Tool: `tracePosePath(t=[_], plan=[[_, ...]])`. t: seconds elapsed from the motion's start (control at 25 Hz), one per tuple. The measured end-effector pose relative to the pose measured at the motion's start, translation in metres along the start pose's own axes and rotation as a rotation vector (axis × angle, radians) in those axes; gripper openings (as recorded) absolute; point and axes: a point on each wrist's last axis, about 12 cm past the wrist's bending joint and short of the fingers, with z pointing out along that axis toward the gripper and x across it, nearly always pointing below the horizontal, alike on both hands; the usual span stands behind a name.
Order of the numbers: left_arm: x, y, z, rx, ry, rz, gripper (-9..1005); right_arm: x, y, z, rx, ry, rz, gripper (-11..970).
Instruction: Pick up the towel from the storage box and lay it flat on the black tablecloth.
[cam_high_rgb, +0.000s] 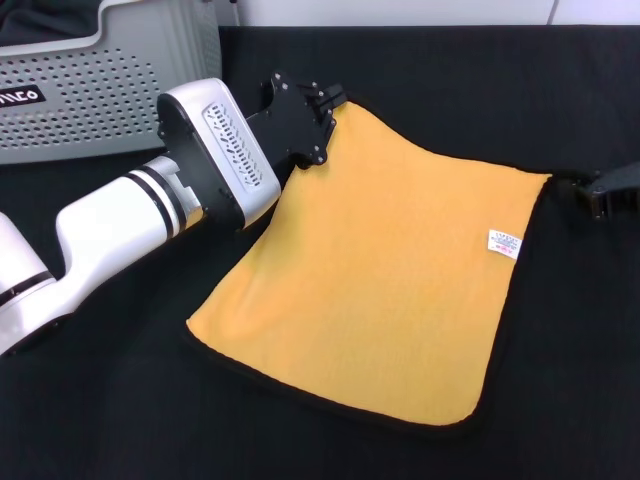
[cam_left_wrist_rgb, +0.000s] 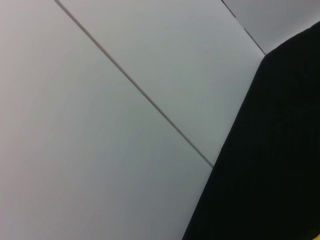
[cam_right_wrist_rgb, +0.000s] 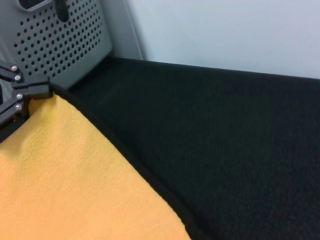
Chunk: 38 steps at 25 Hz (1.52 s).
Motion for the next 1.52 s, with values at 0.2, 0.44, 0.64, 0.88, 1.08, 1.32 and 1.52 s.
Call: tracePosePath(t=[0.2, 0.44, 0.64, 0.88, 1.08, 1.32, 1.52], plan=[[0.001, 0.002, 0.000, -0.010, 0.005, 0.028, 37, 0.001, -0.001, -0.001, 0.010, -0.002, 0.007, 113], [0.004, 0.002, 0.001, -0.007, 0.038, 0.068, 41, -0.003, -0.002, 0.002, 0.023, -0.006, 0.001, 114], [0.006, 0.003, 0.003, 0.003, 0.071, 0.072, 45, -0.008, -0.001, 0.009, 0.036, 0.006, -0.023, 116], [0.003, 0.005, 0.002, -0.029, 0.053, 0.083, 49, -0.007, -0.002, 0.010, 0.038, 0.038, -0.031, 117], [0.004, 0.009, -0.004, -0.118, 0.041, 0.019, 208, -0.005, -0.009, -0.003, 0.108, 0.006, -0.051, 119], [0.005, 0.009, -0.013, -0.162, 0.015, -0.041, 474, 0.002, -0.018, -0.039, 0.205, -0.072, -0.049, 334], [0.012, 0.003, -0.019, -0.138, 0.040, -0.048, 586, 0.001, -0.013, -0.042, 0.182, -0.096, -0.051, 438]])
